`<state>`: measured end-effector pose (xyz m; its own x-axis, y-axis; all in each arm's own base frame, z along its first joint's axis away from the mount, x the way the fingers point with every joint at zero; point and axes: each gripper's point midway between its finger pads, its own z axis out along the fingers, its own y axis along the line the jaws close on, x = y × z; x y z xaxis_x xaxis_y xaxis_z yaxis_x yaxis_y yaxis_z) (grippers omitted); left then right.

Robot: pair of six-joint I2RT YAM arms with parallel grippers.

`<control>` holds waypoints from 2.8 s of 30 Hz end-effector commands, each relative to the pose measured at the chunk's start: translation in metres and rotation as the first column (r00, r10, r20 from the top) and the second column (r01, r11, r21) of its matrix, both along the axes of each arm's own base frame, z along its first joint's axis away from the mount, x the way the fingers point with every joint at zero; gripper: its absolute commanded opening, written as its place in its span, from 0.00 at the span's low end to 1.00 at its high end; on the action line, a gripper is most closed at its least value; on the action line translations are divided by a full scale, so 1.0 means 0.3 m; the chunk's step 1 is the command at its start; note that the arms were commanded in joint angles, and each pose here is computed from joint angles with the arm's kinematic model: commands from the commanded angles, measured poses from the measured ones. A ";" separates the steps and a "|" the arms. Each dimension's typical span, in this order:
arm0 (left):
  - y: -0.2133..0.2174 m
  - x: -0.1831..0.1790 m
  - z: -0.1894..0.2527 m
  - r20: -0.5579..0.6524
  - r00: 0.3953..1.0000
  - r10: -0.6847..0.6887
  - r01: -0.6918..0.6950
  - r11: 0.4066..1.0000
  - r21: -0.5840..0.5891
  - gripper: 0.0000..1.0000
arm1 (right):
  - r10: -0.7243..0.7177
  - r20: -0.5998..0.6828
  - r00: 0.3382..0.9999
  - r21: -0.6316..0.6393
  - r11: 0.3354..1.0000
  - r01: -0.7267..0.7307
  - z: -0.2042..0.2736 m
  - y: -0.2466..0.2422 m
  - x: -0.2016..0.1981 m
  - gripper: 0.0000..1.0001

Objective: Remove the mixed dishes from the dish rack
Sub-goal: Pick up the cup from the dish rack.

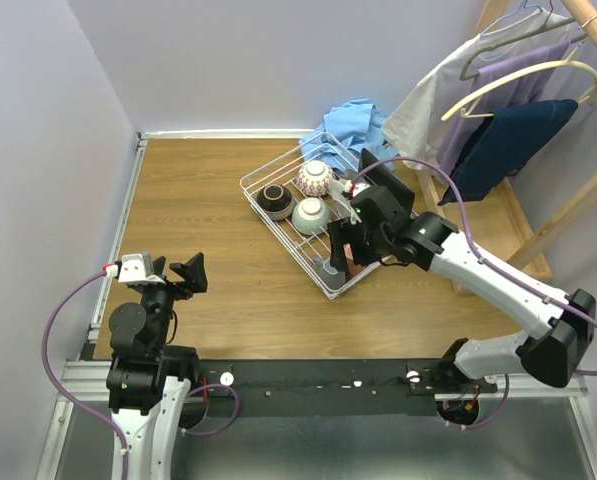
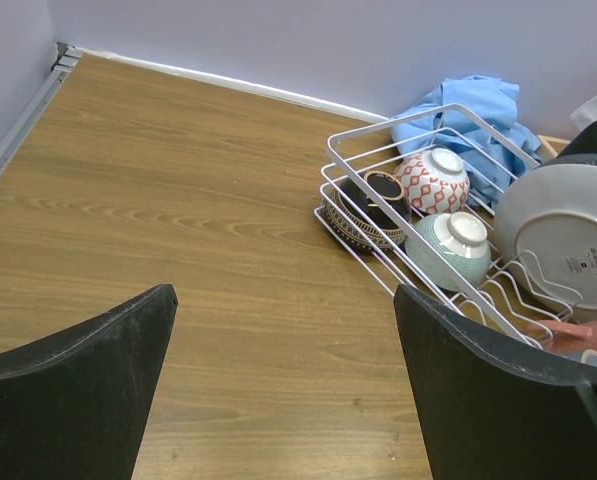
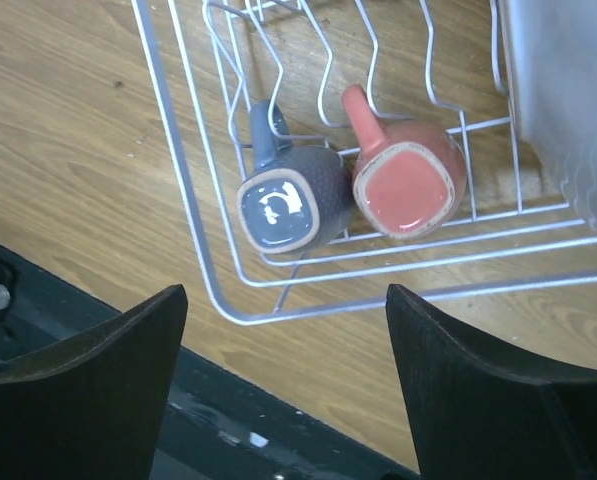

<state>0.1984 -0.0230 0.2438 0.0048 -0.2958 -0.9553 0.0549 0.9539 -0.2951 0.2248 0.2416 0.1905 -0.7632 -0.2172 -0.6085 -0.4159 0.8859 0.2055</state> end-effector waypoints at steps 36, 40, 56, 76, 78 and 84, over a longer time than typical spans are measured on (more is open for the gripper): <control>0.014 -0.016 0.009 0.034 0.999 0.020 -0.020 1.000 -0.002 0.99 | 0.283 -0.153 0.947 -0.266 0.911 -0.315 -0.341 0.109 0.028 0.68; 0.012 -0.016 0.007 0.033 0.999 0.017 -0.017 1.000 -0.002 0.99 | 0.287 -0.156 0.945 -0.275 0.906 -0.320 -0.363 0.106 0.032 0.69; -0.216 0.004 0.075 0.035 0.935 -0.354 0.355 0.932 -0.074 0.99 | 0.285 -0.051 0.957 -0.225 0.930 -0.289 -0.197 0.102 0.037 0.08; -0.366 0.053 0.055 0.042 0.824 -0.565 0.548 0.776 -0.314 0.99 | 0.172 0.164 0.971 -0.048 0.985 -0.166 0.088 0.129 0.086 0.01; -0.377 0.053 0.058 0.048 0.816 -0.575 0.557 0.763 -0.327 0.99 | 0.146 0.192 0.970 -0.012 0.989 -0.147 0.134 0.137 0.095 0.01; -0.394 0.067 0.080 0.067 0.813 -0.579 0.562 0.747 -0.355 0.99 | 0.085 0.274 0.958 0.121 0.985 -0.122 0.261 0.165 0.108 0.01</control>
